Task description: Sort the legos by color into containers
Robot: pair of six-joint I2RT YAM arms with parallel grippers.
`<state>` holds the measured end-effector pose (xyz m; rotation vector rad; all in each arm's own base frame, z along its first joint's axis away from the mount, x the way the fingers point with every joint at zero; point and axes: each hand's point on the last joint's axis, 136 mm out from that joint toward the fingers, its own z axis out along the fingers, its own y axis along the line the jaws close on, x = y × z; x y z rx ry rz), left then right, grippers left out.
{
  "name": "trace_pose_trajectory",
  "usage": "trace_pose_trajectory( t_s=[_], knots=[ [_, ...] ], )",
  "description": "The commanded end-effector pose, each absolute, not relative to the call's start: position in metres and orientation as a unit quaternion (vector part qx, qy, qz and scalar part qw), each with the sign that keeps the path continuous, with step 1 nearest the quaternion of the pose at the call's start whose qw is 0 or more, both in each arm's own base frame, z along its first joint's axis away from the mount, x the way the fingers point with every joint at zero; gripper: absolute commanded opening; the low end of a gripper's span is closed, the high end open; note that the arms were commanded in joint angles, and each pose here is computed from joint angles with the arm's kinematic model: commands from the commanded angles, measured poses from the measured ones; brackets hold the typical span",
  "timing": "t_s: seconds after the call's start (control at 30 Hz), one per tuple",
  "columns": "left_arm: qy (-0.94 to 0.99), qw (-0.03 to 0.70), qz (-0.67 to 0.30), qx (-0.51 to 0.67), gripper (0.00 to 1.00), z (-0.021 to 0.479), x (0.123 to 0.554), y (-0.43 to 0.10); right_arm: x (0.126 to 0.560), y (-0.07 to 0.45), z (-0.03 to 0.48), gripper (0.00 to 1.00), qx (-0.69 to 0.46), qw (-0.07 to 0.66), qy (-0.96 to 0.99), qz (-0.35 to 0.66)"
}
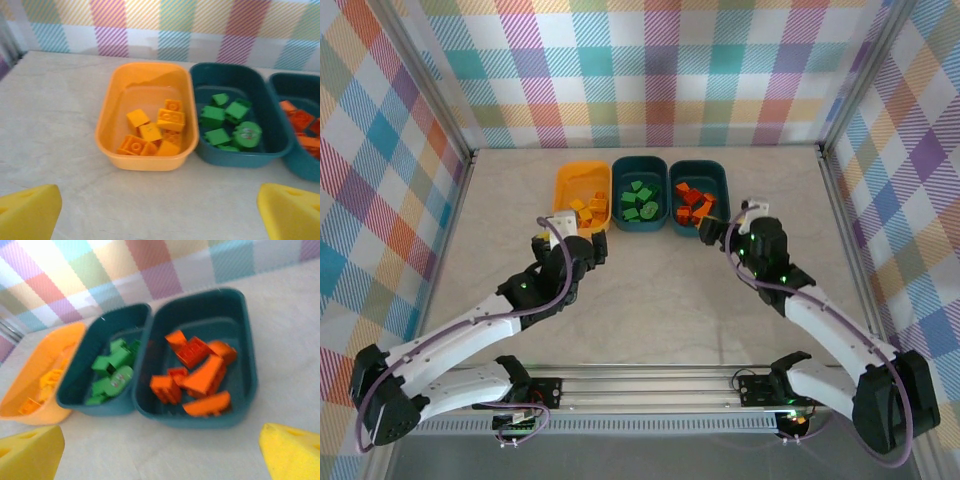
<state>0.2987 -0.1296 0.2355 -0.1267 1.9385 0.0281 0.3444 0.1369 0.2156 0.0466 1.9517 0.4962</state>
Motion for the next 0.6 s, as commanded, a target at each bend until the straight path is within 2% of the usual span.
trace_pose_trajectory(
  t_s=[0.0,0.1,0.17,0.3,0.37,0.57],
  knots=[
    [0.791,0.603,0.048,-0.087,1.00,0.244,0.317,-0.101,0.348,0.148,0.235,1.00,-0.033,0.535,0.820,0.202],
    [0.770,0.637,0.023,-0.009,1.00,0.228,0.324,-0.096,0.348,0.145,0.245,1.00,-0.068,0.590,0.784,0.179],
    [0.753,0.657,0.020,-0.013,1.00,0.221,0.327,-0.077,0.343,0.144,0.247,1.00,-0.137,0.631,0.752,0.133],
    [0.780,0.623,0.053,-0.018,1.00,0.182,0.337,-0.044,0.349,0.121,0.209,1.00,-0.188,0.602,0.776,0.014],
    [0.778,0.622,0.083,-0.036,1.00,0.166,0.341,-0.027,0.351,0.108,0.195,1.00,-0.172,0.599,0.782,-0.014],
    [0.786,0.610,0.075,-0.065,1.00,0.125,0.358,-0.009,0.353,0.071,0.174,1.00,-0.122,0.615,0.777,-0.057]
  ],
)
